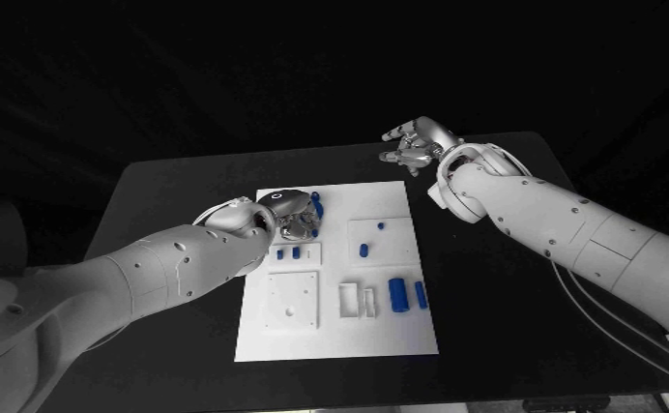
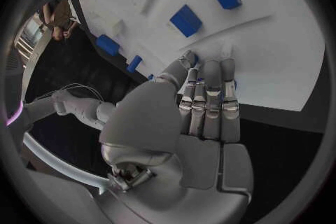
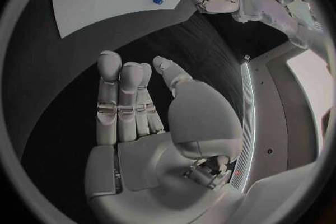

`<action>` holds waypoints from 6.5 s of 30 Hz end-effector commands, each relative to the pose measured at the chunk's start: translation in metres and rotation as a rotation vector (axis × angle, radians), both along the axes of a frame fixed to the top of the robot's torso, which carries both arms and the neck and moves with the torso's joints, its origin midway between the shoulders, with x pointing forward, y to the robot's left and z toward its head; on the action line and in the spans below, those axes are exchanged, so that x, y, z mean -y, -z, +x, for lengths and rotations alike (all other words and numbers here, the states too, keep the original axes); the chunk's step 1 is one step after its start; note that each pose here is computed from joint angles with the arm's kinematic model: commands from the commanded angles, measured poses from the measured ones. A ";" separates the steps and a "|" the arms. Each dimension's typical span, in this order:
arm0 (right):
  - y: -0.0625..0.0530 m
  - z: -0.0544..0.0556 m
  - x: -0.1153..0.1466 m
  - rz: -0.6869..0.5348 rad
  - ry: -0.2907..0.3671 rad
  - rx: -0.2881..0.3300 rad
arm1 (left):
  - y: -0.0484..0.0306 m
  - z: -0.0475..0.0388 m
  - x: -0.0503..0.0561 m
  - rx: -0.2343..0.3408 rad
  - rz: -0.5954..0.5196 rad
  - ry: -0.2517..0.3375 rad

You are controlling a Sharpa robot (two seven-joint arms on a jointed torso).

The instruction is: Assemble the parts on the task board

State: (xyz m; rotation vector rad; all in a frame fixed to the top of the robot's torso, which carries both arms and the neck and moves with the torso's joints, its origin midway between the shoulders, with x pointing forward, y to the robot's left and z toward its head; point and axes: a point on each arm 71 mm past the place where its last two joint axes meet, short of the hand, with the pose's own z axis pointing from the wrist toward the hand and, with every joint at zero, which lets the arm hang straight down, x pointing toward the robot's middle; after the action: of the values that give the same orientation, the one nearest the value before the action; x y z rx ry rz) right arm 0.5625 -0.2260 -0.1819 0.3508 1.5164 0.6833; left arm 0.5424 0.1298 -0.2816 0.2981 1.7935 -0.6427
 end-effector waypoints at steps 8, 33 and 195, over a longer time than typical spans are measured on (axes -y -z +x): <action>0.000 0.000 -0.003 0.004 -0.015 0.001 | 0.0095 -0.0044 0.005 -0.035 0.012 0.019; 0.000 -0.001 -0.005 0.005 -0.018 -0.001 | 0.0159 -0.0116 0.013 -0.069 0.014 0.046; 0.001 0.000 0.005 0.004 -0.006 -0.008 | -0.0341 -0.0075 -0.049 0.019 -0.102 -0.093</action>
State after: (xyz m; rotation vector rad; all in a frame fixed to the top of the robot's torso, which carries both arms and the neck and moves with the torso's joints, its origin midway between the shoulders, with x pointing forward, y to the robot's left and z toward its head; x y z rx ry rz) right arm 0.5631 -0.2321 -0.1831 0.3625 1.5177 0.6795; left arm 0.5347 0.1794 -0.2480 0.1592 1.7325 -0.6561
